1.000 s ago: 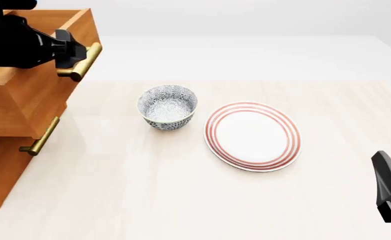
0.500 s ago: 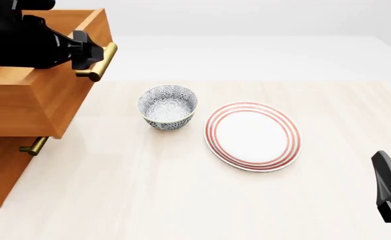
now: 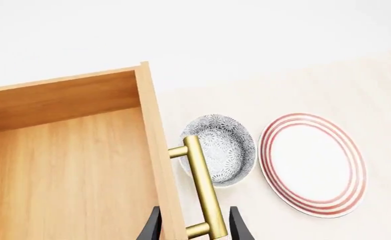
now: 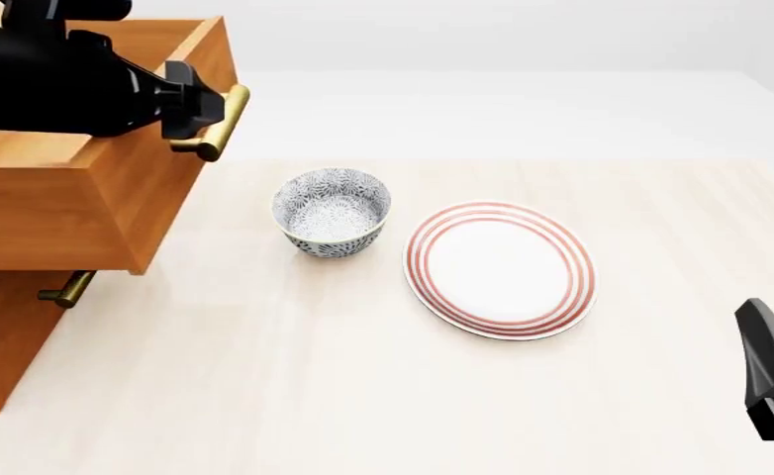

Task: Open the top drawer of the cabinet.

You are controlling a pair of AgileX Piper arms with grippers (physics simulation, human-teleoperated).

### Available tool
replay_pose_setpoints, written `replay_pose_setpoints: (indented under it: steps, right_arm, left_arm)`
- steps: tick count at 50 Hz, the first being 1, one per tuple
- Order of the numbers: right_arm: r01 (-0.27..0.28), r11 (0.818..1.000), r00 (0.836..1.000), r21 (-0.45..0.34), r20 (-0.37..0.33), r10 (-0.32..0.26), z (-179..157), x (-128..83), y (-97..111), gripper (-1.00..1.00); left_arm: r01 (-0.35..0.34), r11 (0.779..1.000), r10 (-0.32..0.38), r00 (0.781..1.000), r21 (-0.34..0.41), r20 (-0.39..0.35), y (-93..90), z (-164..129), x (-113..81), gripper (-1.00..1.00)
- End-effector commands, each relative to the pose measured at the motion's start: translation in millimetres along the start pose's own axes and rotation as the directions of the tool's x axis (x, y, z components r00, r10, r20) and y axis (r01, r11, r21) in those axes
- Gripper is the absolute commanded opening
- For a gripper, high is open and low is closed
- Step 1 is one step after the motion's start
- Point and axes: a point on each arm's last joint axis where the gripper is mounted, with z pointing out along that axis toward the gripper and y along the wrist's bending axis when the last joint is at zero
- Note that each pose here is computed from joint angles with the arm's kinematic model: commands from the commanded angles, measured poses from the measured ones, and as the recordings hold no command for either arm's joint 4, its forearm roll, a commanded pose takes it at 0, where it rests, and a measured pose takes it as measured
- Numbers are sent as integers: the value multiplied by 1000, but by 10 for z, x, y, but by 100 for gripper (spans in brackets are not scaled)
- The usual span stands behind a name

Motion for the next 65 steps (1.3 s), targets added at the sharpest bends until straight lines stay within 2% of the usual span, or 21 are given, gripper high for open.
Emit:
replay_pose_setpoints:
  steps: [1,5,31,44,65]
  right_arm:
    - [-2,1000,1000,0,0,2,-1,2,0,100]
    - [-2,1000,1000,0,0,2,-1,1,0,100]
    - [-2,1000,1000,0,0,2,-1,1,0,100]
    - [-2,1000,1000,0,0,2,-1,1,0,100]
    - [-2,1000,1000,0,0,2,-1,1,0,100]
  left_arm:
    - [-7,999,11,997,41,-80,-100,137,159,100]
    - [-9,999,13,997,43,-77,-107,128,145,100]
    - [-23,1000,23,999,18,-33,-41,-142,-242,100]
    - [-31,999,31,999,9,-8,-15,-333,-348,100]
    - [-52,999,52,998,-15,19,48,-561,-415,100]
